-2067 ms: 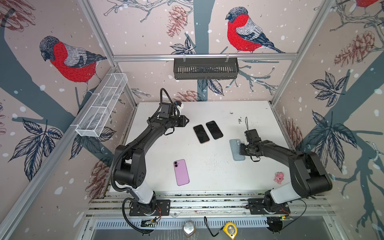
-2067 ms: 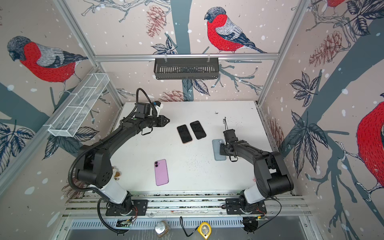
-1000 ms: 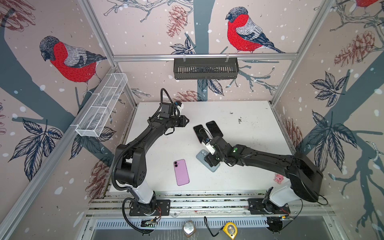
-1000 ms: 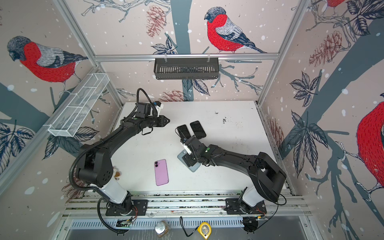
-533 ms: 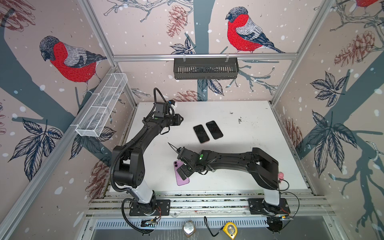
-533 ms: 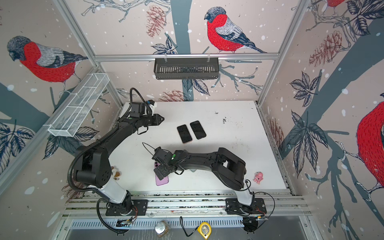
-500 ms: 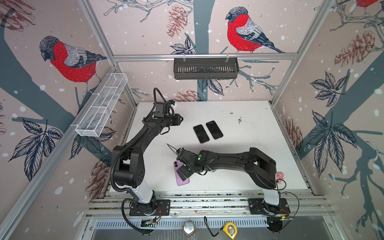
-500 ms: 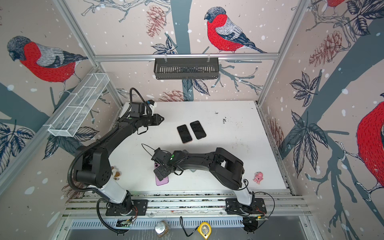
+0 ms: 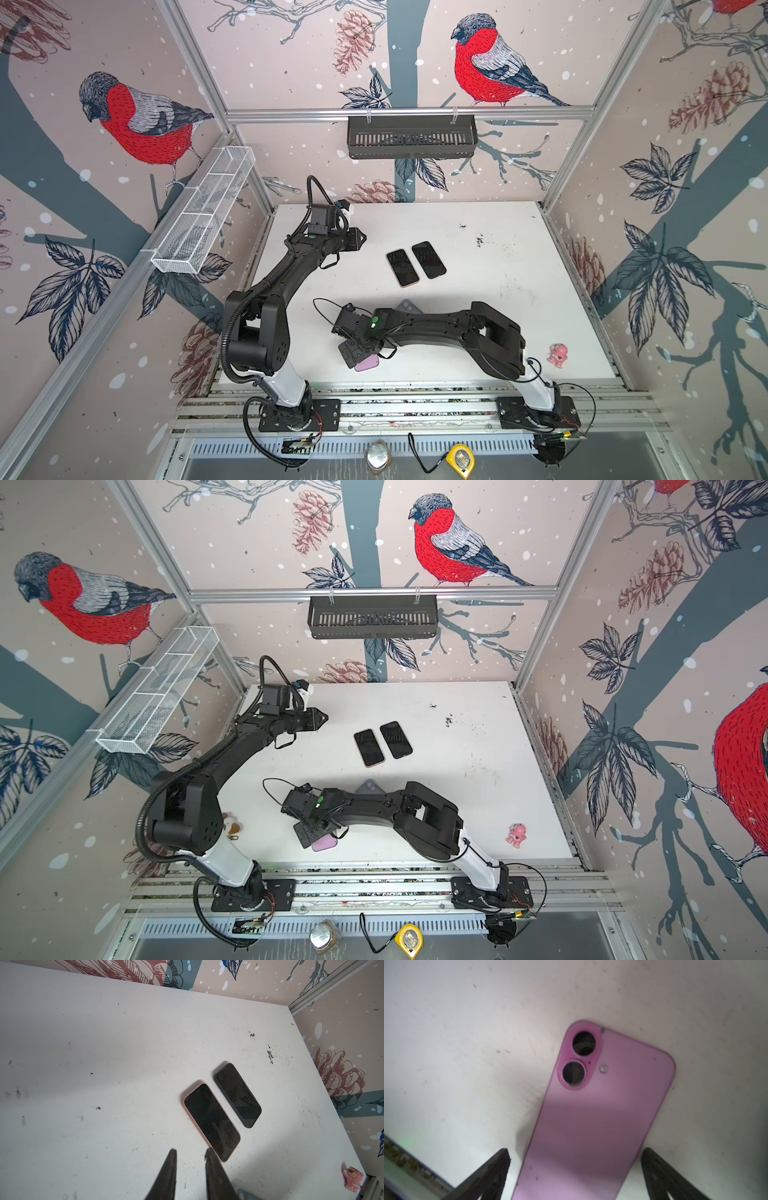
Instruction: Put the phone into the phone case
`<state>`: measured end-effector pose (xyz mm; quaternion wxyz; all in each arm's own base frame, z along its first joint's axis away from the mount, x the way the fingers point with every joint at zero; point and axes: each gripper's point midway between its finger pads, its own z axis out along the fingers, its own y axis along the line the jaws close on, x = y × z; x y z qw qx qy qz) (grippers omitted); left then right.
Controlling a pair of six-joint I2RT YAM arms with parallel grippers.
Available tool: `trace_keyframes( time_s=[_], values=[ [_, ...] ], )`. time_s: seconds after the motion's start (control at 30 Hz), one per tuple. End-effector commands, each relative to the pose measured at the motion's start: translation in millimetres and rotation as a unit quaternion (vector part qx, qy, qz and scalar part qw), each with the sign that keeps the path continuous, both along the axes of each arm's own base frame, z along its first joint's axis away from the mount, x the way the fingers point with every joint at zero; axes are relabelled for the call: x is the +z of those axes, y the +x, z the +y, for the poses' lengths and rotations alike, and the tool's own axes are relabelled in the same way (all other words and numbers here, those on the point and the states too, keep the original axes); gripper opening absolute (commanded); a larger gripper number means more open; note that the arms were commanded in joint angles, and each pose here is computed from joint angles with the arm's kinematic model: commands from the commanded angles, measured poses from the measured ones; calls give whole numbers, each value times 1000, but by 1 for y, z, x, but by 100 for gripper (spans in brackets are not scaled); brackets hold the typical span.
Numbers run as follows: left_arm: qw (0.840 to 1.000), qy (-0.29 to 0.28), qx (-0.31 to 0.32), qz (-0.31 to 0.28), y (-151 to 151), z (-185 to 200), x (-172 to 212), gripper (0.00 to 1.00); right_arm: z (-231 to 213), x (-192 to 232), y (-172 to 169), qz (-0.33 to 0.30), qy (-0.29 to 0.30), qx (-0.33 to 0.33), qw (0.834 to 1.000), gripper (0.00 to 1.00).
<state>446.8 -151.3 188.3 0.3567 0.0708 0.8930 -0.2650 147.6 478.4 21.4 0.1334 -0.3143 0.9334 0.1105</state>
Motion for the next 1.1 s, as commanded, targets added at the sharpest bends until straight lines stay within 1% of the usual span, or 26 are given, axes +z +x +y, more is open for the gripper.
trace_keyframes(
  time_s=[0.0,0.17,0.3,0.4,0.67,0.77,0.97,1.07],
  values=[
    [1000,-10,-5,-16,5,-2,8,26,-21,-13,3,-18,-71,-38,997,100],
    [1000,-10,-6,-15,5,-3,8,27,-28,-21,5,-21,-95,-56,994,100],
    [1000,-11,-7,-15,5,-3,8,27,-31,-22,5,-11,-88,-59,994,100],
    [1000,-11,-6,-15,5,-3,8,27,-35,-19,9,-11,-82,-62,995,98],
    [1000,-12,-8,-15,5,-4,9,26,-60,-16,22,-77,-148,-44,985,95],
    [1000,-13,-8,-14,5,-4,8,26,-65,-18,21,-88,-163,-42,982,95],
    [1000,-11,-7,-14,5,-3,8,26,-49,-10,13,-85,-138,-38,986,95],
    [1000,-12,-8,-11,4,-4,6,26,-45,0,15,-92,-126,-39,987,95]
  ],
)
